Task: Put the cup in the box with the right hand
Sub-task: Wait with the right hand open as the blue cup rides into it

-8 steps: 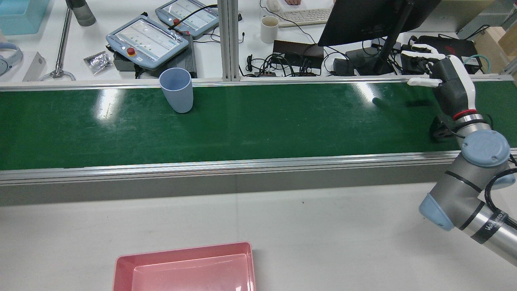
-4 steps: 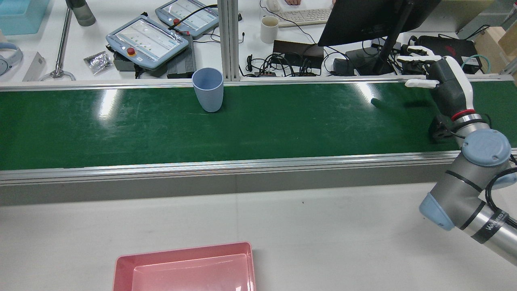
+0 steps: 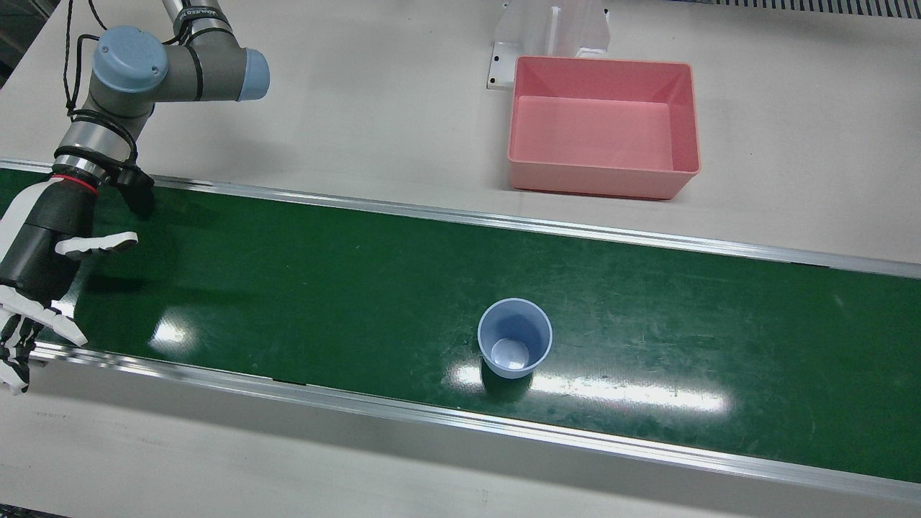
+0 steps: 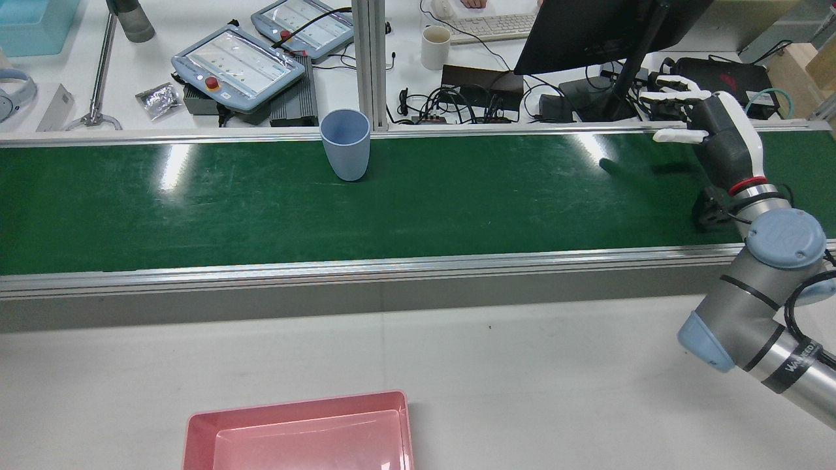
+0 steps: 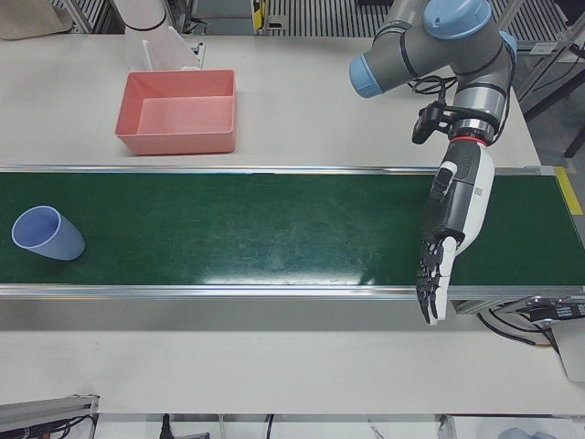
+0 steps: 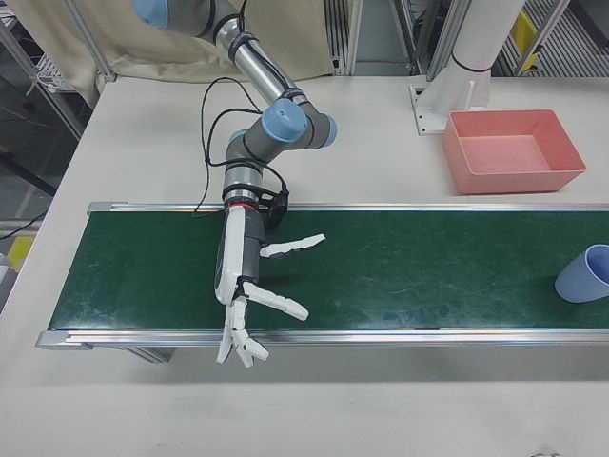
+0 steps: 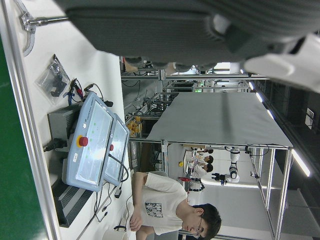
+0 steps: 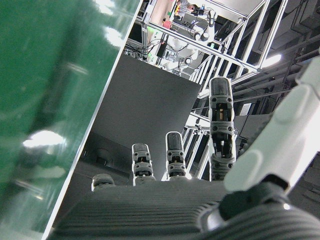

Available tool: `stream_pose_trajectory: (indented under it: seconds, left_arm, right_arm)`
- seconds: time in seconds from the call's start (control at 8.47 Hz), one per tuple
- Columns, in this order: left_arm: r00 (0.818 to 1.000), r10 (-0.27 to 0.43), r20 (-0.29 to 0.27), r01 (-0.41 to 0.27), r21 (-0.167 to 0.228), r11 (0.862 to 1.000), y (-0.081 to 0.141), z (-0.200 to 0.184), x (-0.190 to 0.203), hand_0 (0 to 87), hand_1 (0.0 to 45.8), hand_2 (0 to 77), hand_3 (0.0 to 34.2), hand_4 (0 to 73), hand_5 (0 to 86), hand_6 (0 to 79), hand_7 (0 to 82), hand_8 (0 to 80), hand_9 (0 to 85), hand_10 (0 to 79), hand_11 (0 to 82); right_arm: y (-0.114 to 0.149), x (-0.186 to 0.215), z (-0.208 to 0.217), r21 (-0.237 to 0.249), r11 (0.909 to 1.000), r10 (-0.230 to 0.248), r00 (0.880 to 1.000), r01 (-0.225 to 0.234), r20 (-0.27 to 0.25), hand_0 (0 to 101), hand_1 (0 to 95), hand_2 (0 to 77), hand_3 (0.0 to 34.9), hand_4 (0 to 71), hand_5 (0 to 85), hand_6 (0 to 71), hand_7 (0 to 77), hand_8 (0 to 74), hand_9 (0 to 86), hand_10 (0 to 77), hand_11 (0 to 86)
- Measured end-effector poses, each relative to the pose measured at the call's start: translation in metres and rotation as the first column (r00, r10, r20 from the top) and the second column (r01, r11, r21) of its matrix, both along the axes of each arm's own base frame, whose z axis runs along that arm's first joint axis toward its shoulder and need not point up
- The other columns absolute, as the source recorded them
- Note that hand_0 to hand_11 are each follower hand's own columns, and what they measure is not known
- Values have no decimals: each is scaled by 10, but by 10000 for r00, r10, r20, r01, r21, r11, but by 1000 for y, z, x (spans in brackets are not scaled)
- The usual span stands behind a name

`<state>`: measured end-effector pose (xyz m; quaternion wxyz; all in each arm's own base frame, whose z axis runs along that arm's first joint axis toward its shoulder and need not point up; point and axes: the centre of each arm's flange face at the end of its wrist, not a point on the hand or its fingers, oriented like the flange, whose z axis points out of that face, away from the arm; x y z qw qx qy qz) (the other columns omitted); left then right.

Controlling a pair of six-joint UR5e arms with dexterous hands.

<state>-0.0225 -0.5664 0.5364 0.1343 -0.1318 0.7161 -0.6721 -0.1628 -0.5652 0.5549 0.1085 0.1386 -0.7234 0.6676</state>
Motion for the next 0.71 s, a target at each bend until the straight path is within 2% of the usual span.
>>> stream_pose_trajectory:
  seconds: [0.71]
  left_arm:
    - [10000,1,-1,-1,-1,10000,0,0,0,0,5,5,0,0,0,0,0,0,0,0,0]
  right_arm:
    - [4,-9,-10,168,9997,-168,9999,168,23,441,5,11,158,436,5,38,327,76,158,5,11]
